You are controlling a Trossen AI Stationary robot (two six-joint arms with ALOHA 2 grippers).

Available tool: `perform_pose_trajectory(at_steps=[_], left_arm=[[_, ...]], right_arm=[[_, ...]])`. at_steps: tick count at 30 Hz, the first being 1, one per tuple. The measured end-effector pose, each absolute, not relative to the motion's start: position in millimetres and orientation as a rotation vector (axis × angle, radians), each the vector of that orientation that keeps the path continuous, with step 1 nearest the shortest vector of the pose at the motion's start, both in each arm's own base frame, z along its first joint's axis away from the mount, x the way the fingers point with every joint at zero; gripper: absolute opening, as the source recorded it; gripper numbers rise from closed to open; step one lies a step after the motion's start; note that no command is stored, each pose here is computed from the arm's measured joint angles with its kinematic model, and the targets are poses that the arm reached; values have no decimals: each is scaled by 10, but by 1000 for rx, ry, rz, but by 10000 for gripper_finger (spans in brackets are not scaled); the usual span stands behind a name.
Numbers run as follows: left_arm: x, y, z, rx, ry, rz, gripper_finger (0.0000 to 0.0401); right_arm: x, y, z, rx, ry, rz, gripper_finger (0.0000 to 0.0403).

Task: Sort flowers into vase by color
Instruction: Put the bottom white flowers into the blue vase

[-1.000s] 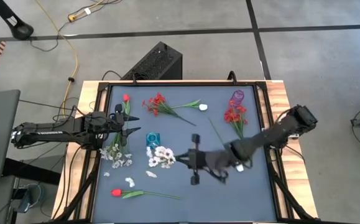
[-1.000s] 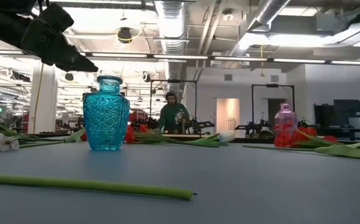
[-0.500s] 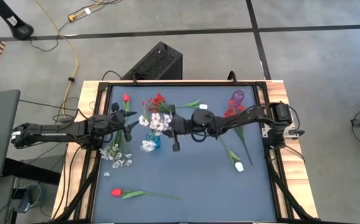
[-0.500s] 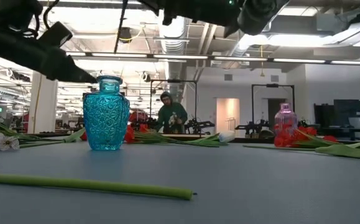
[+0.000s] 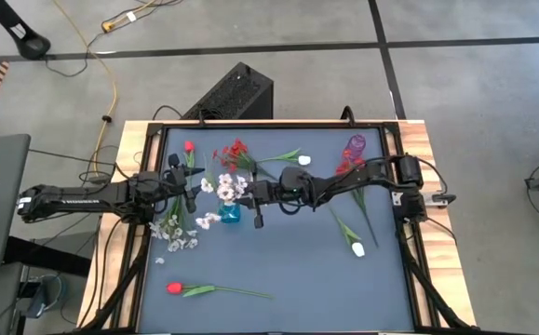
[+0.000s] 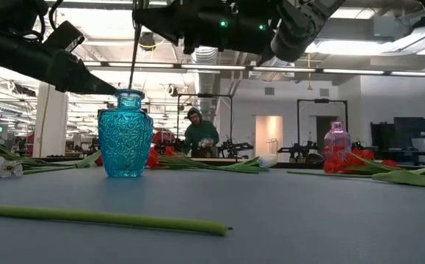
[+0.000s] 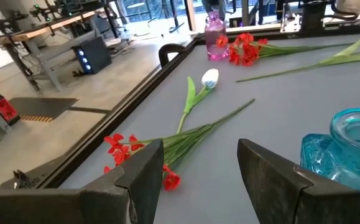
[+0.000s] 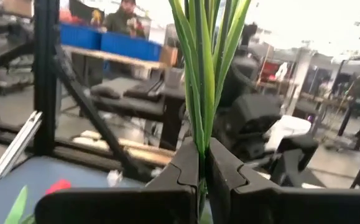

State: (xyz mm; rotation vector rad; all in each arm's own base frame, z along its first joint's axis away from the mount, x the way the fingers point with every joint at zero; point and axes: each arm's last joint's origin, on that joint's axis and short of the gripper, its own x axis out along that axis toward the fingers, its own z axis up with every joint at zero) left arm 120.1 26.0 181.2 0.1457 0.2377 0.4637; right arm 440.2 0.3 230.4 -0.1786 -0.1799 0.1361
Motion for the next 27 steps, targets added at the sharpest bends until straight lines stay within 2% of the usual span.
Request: perform_pose_trajectory(at_steps=[11, 27], left_arm=[[1205, 253, 1814, 128, 229, 439, 196], [1208, 248, 1813, 123, 228, 419, 196]], right_arm=[[4484, -61, 2054, -148, -135, 95, 41], [4492, -169, 1968, -1, -24, 31, 144]])
